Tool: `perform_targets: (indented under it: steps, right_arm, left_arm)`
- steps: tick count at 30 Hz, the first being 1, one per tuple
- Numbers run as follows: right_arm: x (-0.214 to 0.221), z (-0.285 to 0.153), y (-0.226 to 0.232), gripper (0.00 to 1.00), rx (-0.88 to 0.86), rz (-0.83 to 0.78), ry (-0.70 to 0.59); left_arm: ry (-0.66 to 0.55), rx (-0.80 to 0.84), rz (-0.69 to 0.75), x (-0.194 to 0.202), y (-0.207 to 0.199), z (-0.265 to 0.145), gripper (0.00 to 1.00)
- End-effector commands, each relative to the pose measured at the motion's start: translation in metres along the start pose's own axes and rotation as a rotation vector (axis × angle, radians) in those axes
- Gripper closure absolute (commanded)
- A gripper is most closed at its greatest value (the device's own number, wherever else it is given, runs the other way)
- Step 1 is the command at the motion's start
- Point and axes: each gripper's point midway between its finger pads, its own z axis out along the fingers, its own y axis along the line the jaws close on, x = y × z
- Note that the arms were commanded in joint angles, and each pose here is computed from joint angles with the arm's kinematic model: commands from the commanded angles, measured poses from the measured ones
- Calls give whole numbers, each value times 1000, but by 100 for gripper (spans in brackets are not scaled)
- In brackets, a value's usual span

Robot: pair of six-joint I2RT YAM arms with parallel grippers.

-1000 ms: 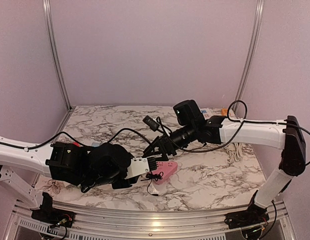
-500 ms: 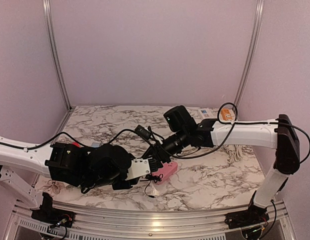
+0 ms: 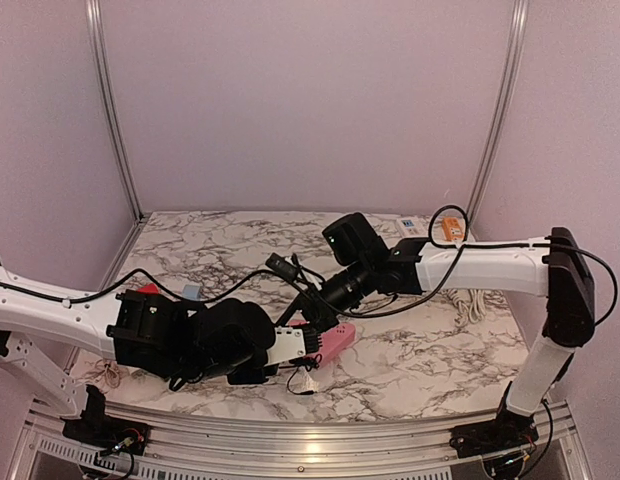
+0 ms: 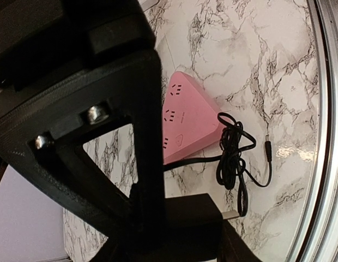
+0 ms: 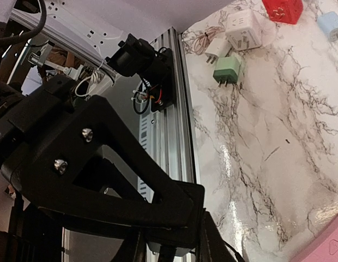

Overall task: Insert the plug
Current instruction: Pass from the left arm to the right, then adjust the socket at the center of the board.

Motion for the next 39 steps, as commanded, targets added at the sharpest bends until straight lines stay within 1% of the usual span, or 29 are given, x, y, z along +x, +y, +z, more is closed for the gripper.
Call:
perform_targets:
  steps: [1,2,3,4,5,6,7,9,11,12,16,19,21,24,26,27,30,35,39]
  right_arm:
    - [-6,1,1,95,-11,-32,-5]
    - [-6,1,1,98,-12,-33,-4]
    - [-6,1,1,100,-13,-36,-5]
    - [-6,1,2,100,-19,-37,-4]
    - [-6,1,3,100,-21,-39,-4]
    - [-5,1,3,100,-24,-40,-5]
    - [-5,1,4,100,-25,-44,-5]
    - [-5,0,4,100,-22,-52,-7]
    - [-6,-1,5,100,-19,-62,-11]
    - [-6,-2,5,100,-16,-68,-13]
    - [-9,-10,8,100,5,-104,-36]
    - [-13,-25,5,100,46,-121,-75]
    - [-18,-42,1,100,76,-128,-112]
    - [-27,-80,-2,100,142,-139,-193]
    - [-33,-109,-2,100,249,-169,-248]
    - [-34,-121,-5,100,328,-192,-261]
    - [-33,-154,-10,100,549,-259,-274]
    - [-21,-217,-19,100,921,-290,-315]
    - [-4,-250,-23,100,1109,-299,-358]
  left_arm:
    - [-43,-33,-27,-14,12,-10,80]
    - [-49,-43,-33,-14,15,-12,72]
    - [-54,-50,-36,-15,17,-13,67]
    - [-61,-54,-40,-14,18,-15,62]
    - [-68,-58,-48,-15,20,-16,55]
    - [-80,-62,-58,-16,21,-18,42]
    - [-91,-65,-67,-16,23,-20,32]
    - [-114,-66,-87,-17,25,-24,16]
    - [-139,-60,-115,-18,28,-29,5]
    - [-150,-55,-129,-18,29,-31,2]
    - [-214,-30,-193,-20,35,-45,1]
    - [-270,-12,-254,-21,40,-55,1]
    - [-302,-9,-301,-20,46,-62,1]
    - [-341,-27,-388,-16,58,-67,1]
    - [-364,-40,-469,-11,69,-70,1]
    - [-371,-40,-501,-9,72,-69,1]
    - [-398,-23,-589,-5,78,-67,1]
    - [-423,4,-665,-4,80,-59,1]
    - [-404,16,-721,-2,79,-48,1]
